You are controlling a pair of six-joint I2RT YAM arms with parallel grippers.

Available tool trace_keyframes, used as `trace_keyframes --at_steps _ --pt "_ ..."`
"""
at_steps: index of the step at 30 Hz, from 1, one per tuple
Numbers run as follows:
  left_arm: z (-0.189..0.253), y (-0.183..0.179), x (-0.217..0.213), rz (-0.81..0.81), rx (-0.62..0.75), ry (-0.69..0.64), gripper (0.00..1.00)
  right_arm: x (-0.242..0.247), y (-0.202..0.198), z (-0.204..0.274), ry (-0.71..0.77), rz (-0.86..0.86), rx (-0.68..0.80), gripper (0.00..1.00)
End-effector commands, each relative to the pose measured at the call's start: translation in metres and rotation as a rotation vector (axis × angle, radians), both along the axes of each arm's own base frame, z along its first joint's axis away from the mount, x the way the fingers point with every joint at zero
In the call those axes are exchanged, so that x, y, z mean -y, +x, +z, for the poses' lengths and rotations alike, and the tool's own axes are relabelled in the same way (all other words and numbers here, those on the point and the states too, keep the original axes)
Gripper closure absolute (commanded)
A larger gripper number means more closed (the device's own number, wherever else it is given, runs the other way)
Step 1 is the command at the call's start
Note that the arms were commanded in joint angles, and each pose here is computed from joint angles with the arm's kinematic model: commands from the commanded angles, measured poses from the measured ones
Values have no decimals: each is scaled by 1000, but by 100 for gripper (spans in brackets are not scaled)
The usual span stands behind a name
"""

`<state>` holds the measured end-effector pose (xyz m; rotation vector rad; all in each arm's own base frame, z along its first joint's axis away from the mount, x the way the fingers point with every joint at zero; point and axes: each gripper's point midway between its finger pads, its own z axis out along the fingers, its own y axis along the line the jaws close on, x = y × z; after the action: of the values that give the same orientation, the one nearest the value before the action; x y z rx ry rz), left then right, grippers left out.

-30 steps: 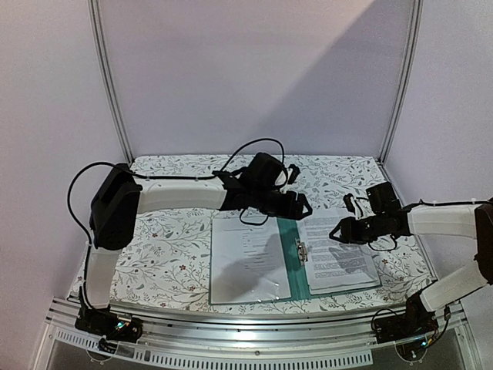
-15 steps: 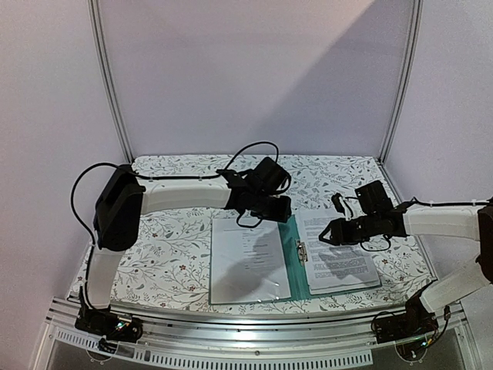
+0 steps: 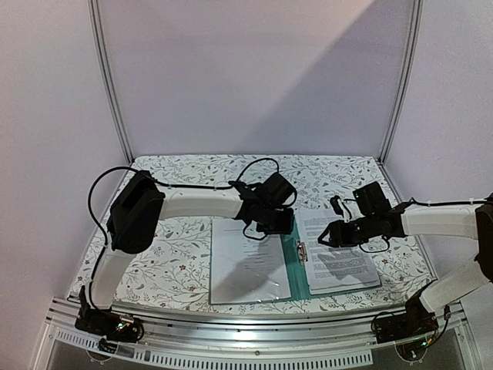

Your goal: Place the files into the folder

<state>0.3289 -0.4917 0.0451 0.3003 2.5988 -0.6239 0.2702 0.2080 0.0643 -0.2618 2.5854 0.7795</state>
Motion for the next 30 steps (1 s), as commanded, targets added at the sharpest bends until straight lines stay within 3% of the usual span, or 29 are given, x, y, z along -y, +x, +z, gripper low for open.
trace_keyframes --at_steps 1,30 --pt "-11 -11 18 -16 -48 -40 66 -2 1 -2 -7 -4 -4 52" --pt "-39 -25 32 -31 -160 -100 76 -7 -5 -9 -11 11 -24 52"
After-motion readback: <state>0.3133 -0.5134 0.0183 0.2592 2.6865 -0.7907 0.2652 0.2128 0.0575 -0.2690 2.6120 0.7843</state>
